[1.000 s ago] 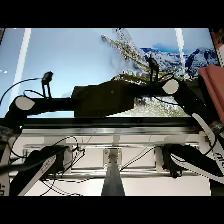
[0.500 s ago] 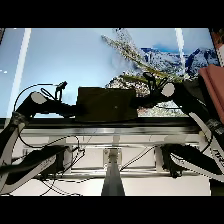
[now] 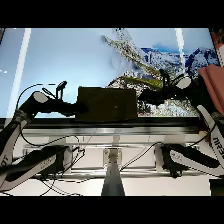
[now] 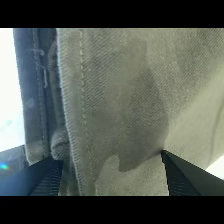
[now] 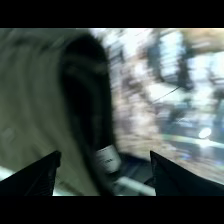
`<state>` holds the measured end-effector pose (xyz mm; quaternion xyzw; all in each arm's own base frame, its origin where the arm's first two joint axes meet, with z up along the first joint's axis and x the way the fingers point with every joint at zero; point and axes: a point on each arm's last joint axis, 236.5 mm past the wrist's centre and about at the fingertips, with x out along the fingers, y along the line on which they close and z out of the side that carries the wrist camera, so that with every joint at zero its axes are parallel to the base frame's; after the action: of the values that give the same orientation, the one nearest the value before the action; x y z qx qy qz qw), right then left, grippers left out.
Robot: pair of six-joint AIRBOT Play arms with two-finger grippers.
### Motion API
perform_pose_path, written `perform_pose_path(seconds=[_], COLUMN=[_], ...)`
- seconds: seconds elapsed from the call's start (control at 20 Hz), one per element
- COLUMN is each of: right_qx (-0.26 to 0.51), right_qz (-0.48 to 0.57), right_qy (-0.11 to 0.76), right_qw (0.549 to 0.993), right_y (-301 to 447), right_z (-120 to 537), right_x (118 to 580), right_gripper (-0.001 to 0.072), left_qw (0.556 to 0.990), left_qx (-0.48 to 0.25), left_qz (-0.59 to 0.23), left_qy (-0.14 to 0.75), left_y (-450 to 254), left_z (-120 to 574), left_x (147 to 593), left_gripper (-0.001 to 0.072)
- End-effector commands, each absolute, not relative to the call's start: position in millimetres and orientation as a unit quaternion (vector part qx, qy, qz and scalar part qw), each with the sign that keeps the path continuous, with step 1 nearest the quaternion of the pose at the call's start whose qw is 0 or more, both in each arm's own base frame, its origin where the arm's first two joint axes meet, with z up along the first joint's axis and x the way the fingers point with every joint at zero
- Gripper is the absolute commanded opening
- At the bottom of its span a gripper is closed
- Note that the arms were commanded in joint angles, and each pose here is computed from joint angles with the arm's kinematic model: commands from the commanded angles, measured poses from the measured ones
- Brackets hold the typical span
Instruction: Fold the clothes and pants, and hang the long-sleeved shirts on hangers.
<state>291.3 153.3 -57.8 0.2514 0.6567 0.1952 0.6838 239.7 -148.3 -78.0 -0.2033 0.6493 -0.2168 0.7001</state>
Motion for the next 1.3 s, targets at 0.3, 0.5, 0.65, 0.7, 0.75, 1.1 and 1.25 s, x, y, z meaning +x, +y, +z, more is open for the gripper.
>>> perform_pose_path(seconds=[0.3,0.5,0.65,0.7,0.75,1.1,1.25], right_qx=[0.264,0.31,0.297,0.278,0.254,0.186,0.178], right_qz=[0.197,0.281,0.339,0.359,0.379,0.409,0.361], right_qy=[0.663,0.673,0.653,0.646,0.634,0.551,0.508], right_qw=[0.672,0.61,0.609,0.613,0.624,0.703,0.761], right_y=[169.5,225.7,266.7,276.2,284.3,280.1,231.8], right_z=[-107.0,-97.2,-84.7,-82.0,-79.3,-24.8,20.3], right_x=[305.3,282.5,272.8,270.2,271.6,341.2,381.6], right_gripper=[0.0634,0.0631,0.0626,0.0587,0.0487,0.0043,0.0043], left_qw=[0.711,0.733,0.742,0.744,0.746,0.776,0.81], left_qx=[-0.202,-0.188,-0.188,-0.188,-0.187,-0.134,-0.057], left_qz=[-0.212,-0.211,-0.204,-0.203,-0.201,-0.214,-0.216], left_qy=[0.64,0.619,0.61,0.609,0.607,0.579,0.543], left_y=[-146.4,-142.2,-140.0,-139.6,-139.0,-128.7,-111.6], left_z=[-79.2,-80.1,-80.5,-80.5,-80.6,-67.5,-34.2], left_x=[246.7,259.3,265.6,266.9,268.3,290.2,320.1], left_gripper=[0.069,0.0691,0.069,0.069,0.069,0.069,0.069])
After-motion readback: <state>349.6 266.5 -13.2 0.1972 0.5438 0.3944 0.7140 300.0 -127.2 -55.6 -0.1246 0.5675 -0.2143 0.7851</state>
